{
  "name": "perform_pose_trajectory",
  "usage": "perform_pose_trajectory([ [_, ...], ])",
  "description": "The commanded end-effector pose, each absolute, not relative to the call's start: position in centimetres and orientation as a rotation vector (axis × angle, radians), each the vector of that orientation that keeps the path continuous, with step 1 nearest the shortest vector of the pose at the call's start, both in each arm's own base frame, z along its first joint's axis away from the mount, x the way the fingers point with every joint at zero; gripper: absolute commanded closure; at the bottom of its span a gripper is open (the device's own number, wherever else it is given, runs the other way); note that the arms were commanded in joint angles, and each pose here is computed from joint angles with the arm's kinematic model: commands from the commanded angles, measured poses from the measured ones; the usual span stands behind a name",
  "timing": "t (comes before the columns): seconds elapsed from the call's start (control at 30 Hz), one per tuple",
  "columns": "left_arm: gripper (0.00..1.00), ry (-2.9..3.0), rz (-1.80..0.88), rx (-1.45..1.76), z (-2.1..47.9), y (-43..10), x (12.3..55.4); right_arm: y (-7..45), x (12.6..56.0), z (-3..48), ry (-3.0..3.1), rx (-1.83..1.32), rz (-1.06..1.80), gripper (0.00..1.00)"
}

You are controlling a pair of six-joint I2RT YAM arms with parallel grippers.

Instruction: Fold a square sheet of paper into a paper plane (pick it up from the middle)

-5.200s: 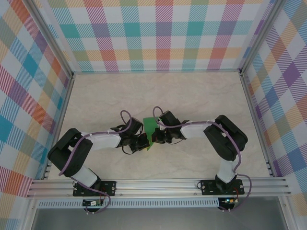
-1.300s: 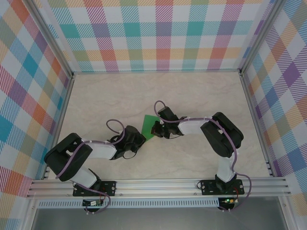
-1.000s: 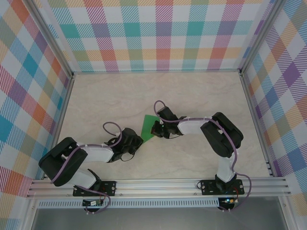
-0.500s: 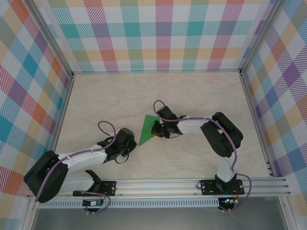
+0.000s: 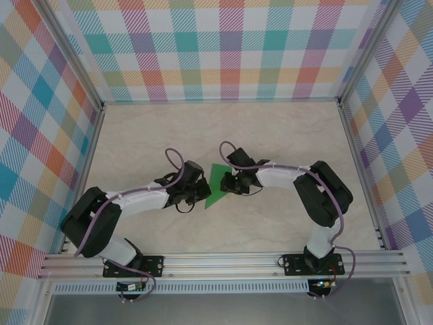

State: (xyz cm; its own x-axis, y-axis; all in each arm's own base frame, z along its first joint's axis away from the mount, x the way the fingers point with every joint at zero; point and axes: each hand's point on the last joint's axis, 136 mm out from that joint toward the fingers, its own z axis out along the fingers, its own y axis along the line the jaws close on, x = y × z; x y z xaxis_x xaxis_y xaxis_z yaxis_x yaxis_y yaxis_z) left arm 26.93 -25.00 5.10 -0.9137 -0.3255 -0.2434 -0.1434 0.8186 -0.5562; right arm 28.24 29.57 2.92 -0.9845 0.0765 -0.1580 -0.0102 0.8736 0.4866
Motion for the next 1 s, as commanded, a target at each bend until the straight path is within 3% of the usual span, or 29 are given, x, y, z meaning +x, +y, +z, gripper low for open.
perform_pose_trajectory([
  [0.0,0.96,2.644,-0.867,-0.261,6.3,-26.9,28.4,29.0,28.4,5.3,2.838,0.12,0.805,0.6],
  [0.13,0.99,2.662,-0.846,-0.245,5.3,-27.3,29.1,28.0,28.0,5.4,2.82,0.253,0.856,0.47],
  [0.3,1.0,2.682,-0.764,-0.256,4.1,-26.4,29.9,27.5,27.5,4.8,2.824,0.348,0.879,0.4],
  [0.53,1.0,2.717,-0.66,-0.279,2.3,-25.3,30.3,28.0,27.4,3.8,2.848,0.402,0.924,0.41],
  [0.97,1.0,2.752,-0.547,-0.37,0.4,-23.4,29.5,28.5,28.0,3.1,2.856,0.499,0.947,0.52],
])
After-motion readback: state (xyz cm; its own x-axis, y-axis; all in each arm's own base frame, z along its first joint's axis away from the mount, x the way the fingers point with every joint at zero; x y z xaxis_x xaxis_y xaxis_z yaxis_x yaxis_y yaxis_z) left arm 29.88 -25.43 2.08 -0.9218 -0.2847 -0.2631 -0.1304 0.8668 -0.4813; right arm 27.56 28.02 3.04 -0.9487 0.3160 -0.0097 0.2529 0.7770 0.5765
